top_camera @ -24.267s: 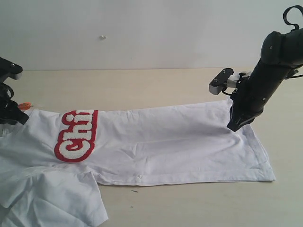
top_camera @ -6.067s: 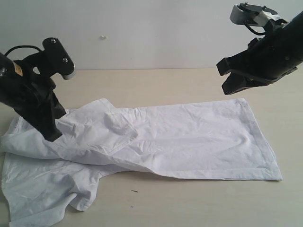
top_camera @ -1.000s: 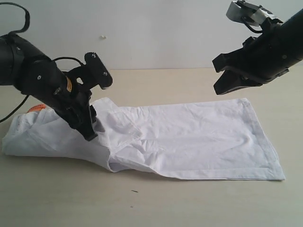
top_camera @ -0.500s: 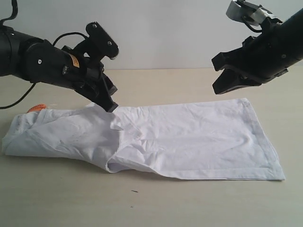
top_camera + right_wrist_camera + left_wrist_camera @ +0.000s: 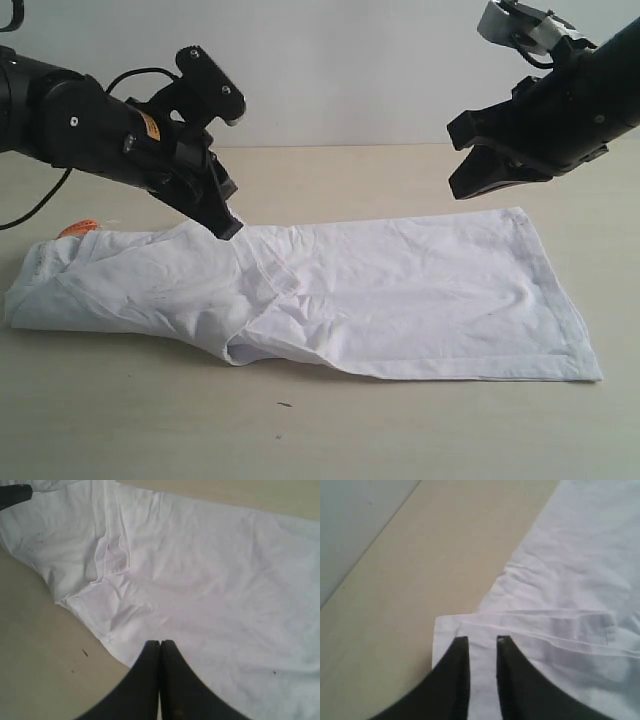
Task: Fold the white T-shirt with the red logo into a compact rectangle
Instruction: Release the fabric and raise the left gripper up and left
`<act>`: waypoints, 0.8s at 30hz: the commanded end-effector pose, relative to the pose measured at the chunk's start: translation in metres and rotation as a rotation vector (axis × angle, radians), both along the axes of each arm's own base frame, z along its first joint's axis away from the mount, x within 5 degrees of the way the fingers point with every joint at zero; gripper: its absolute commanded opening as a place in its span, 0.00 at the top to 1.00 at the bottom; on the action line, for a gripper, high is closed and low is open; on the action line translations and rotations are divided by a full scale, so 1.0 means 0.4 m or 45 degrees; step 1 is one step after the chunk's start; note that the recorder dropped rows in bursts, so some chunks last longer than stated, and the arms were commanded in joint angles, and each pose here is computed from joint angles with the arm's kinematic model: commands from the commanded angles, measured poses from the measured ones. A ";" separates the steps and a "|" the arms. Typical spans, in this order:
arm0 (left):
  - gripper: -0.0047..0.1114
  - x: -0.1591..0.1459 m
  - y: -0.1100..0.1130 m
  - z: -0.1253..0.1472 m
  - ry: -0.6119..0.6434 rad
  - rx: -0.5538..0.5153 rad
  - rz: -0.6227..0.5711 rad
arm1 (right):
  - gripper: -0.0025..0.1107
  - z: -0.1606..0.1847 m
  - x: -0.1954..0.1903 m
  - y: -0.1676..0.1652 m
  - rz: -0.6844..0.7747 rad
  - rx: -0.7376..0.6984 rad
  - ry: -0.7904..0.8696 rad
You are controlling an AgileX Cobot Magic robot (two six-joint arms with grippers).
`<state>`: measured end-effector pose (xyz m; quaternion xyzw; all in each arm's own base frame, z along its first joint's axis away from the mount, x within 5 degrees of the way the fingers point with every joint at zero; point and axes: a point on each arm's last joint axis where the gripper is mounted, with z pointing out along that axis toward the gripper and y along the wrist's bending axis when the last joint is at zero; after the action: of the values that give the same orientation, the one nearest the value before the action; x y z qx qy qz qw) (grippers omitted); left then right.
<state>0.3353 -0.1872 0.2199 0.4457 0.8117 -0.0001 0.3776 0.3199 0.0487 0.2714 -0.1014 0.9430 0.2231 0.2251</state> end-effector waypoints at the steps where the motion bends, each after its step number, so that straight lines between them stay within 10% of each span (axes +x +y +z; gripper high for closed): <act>1: 0.96 -0.023 0.015 0.052 0.007 -0.003 0.009 | 0.98 0.012 -0.002 0.002 0.018 -0.002 -0.033; 24: 0.96 -0.160 0.090 0.154 -0.020 -0.181 0.138 | 0.98 0.196 -0.172 -0.030 -0.134 -0.092 -0.606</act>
<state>0.2749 -0.1533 0.2869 0.3835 0.8220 -0.0274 0.4201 0.2569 0.0387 0.3447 -0.1127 0.8855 0.1598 0.4215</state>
